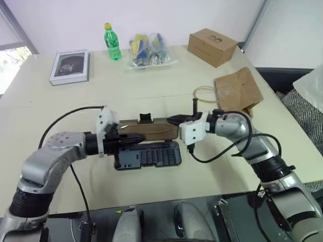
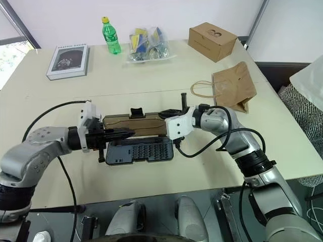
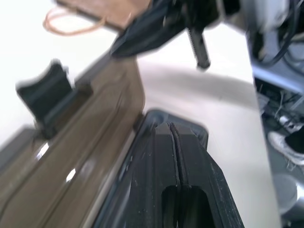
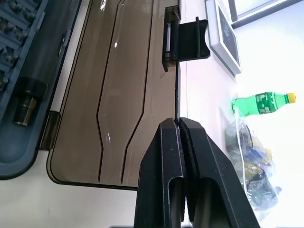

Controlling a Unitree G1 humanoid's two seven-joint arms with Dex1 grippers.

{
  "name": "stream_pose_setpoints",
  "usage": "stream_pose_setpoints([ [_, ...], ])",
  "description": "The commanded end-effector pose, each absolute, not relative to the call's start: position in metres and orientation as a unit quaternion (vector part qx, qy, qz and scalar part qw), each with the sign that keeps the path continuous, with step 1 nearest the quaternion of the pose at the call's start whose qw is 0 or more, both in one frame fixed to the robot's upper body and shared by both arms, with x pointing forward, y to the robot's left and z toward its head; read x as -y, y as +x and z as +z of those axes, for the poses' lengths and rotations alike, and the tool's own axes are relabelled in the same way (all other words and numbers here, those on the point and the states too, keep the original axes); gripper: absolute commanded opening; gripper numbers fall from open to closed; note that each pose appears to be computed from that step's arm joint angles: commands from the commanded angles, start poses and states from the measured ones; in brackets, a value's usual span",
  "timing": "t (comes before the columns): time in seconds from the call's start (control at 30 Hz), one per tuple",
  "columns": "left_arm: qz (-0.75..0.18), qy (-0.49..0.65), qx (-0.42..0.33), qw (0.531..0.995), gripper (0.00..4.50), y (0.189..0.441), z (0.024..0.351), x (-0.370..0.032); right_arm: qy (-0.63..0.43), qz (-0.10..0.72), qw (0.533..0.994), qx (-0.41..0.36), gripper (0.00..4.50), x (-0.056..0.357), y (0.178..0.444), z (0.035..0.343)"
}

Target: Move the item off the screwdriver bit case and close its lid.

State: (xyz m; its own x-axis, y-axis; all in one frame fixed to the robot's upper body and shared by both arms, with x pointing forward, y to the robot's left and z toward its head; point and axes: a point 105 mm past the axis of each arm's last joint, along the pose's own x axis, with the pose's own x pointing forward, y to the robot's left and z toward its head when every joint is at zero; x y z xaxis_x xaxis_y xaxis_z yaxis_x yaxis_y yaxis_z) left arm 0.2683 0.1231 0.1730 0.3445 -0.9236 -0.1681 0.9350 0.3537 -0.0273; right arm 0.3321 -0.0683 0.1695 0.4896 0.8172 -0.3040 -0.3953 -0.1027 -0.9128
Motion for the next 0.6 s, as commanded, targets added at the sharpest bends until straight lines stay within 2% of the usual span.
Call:
stream_pose_setpoints([
  [0.03, -0.561, 0.021, -0.030, 0.827, 0.00, 0.274, 0.204, -0.126, -0.578, 0.466, 0.639, 0.201, 0.03, 0.068, 0.330, 0.178],
  [0.17, -0.508, -0.005, 0.007, 0.861, 0.00, 0.299, 0.227, -0.144, -0.579, 0.467, 0.637, 0.201, 0.03, 0.068, 0.330, 0.178],
  [0.3, -0.454, 0.004, 0.013, 0.891, 0.00, 0.318, 0.230, -0.166, -0.581, 0.468, 0.635, 0.203, 0.03, 0.067, 0.330, 0.178],
  [0.6, -0.384, 0.061, -0.036, 0.920, 0.00, 0.347, 0.186, -0.207, -0.584, 0.468, 0.631, 0.206, 0.03, 0.067, 0.330, 0.180],
])
